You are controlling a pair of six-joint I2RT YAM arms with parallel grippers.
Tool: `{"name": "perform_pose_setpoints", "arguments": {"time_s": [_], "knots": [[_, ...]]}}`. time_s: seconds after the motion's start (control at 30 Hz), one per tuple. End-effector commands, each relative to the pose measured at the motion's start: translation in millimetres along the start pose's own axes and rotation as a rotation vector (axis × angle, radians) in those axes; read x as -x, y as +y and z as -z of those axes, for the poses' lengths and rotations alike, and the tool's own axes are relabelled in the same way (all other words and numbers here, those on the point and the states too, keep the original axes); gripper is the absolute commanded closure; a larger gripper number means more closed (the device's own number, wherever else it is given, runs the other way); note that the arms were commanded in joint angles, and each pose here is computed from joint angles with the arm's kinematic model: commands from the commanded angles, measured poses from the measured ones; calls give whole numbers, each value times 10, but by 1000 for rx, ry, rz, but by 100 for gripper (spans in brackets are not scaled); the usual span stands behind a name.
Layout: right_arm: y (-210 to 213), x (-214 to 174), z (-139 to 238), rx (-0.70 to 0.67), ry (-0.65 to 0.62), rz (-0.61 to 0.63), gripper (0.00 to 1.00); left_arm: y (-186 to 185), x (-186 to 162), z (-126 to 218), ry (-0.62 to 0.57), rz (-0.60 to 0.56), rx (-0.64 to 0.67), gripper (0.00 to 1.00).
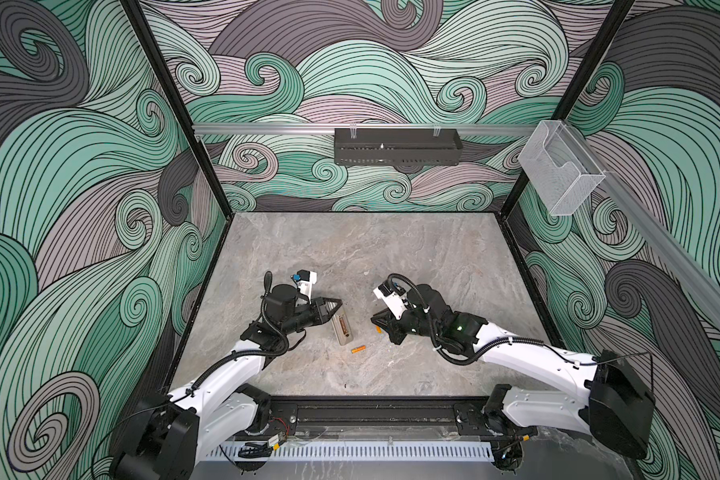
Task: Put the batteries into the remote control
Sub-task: 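Carry the battery over the remote's open compartment with the right gripper, then lower the battery into the compartment beside the left gripper's hold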
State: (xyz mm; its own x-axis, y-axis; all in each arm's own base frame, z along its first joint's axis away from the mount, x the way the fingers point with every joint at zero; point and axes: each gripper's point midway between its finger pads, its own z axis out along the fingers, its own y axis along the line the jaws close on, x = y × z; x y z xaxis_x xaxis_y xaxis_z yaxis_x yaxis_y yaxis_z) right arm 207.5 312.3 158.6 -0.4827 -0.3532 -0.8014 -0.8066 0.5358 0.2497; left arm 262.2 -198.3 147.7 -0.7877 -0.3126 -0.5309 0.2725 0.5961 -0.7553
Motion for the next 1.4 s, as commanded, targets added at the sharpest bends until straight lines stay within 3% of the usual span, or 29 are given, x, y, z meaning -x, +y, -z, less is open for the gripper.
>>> {"name": "perform_pose_setpoints", "arguments": {"time_s": [0.0,0.37,1.37], "knots": [[90,183,50,49,-83,42,95,-289,182,7,-35,-44,-75,100],[153,445,133,73,-220,50,96,-397,174,-44,-23,-50,-100,100],[199,545,-8,128,-283,2,99,-479,196,-128,-35,-10,-115,100]]}}
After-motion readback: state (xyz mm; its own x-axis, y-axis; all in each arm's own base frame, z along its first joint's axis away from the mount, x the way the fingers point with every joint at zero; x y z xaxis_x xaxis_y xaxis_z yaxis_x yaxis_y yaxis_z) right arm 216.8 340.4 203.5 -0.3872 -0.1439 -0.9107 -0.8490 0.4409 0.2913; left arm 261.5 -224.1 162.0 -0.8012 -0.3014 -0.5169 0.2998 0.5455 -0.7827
